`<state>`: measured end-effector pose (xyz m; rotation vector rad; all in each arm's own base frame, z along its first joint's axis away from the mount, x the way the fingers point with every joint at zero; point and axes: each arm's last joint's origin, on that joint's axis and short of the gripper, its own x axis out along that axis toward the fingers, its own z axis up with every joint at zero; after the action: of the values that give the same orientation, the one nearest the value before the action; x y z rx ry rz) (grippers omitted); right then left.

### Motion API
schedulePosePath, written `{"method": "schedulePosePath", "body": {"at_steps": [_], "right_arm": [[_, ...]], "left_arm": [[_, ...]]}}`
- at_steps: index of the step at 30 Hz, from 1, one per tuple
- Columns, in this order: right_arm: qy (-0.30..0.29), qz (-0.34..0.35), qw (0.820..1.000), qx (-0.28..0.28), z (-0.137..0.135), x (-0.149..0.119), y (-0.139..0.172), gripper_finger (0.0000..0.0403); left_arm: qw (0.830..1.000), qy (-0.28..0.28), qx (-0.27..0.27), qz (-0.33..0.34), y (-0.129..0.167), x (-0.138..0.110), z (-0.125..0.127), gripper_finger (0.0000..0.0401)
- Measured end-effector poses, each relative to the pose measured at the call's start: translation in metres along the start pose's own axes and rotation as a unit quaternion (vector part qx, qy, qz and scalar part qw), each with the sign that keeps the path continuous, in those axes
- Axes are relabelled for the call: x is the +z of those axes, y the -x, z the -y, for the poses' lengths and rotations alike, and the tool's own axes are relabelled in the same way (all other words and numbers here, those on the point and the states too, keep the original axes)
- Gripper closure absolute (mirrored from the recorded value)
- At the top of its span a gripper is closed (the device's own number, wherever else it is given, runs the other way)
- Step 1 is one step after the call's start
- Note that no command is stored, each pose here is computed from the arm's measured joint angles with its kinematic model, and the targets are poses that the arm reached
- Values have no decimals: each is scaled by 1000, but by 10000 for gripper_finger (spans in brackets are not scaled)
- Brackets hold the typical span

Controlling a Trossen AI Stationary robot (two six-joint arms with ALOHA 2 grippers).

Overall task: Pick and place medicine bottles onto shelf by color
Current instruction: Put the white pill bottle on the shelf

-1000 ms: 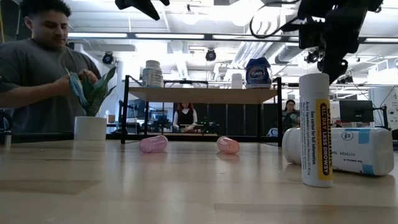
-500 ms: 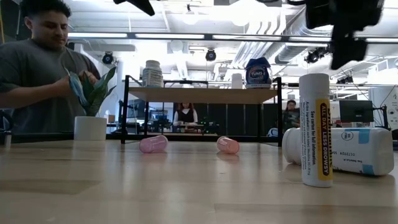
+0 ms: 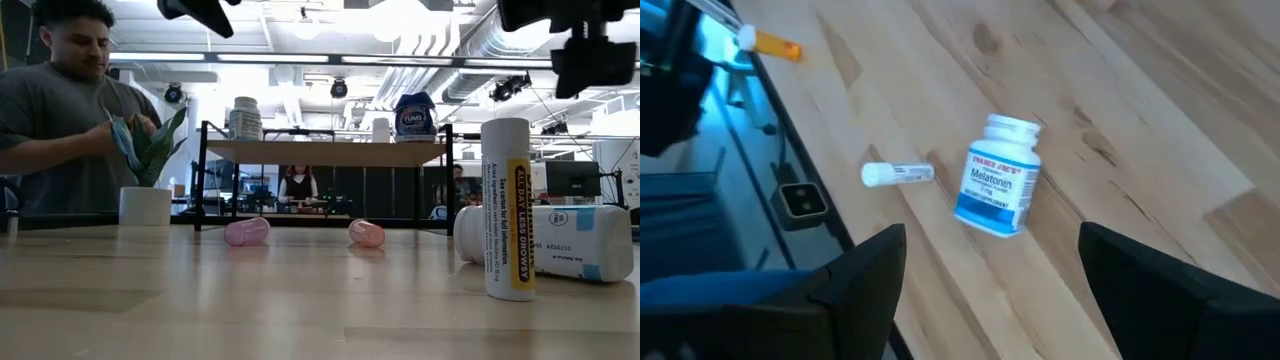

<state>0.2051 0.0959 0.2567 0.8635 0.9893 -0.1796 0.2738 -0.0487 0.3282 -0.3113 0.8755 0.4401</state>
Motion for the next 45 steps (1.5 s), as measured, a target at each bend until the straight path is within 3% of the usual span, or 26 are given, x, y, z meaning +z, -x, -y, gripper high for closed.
{"method": "schedulePosePath", "body": {"at_steps": [7,14,27,45], "right_arm": [[38,-6,998,-57,-36,18,-26,116],[35,-13,993,-116,-46,27,-60,116],[0,-34,987,-154,-39,37,-110,116],[-26,-76,979,-185,-23,38,-141,116]], "left_arm": [[1000,0,-23,2,-12,-20,14,158],[1000,-5,2,-31,-15,-33,9,158],[998,-15,20,-54,-7,-38,0,158],[997,-22,24,-64,-6,-39,-2,158]]}}
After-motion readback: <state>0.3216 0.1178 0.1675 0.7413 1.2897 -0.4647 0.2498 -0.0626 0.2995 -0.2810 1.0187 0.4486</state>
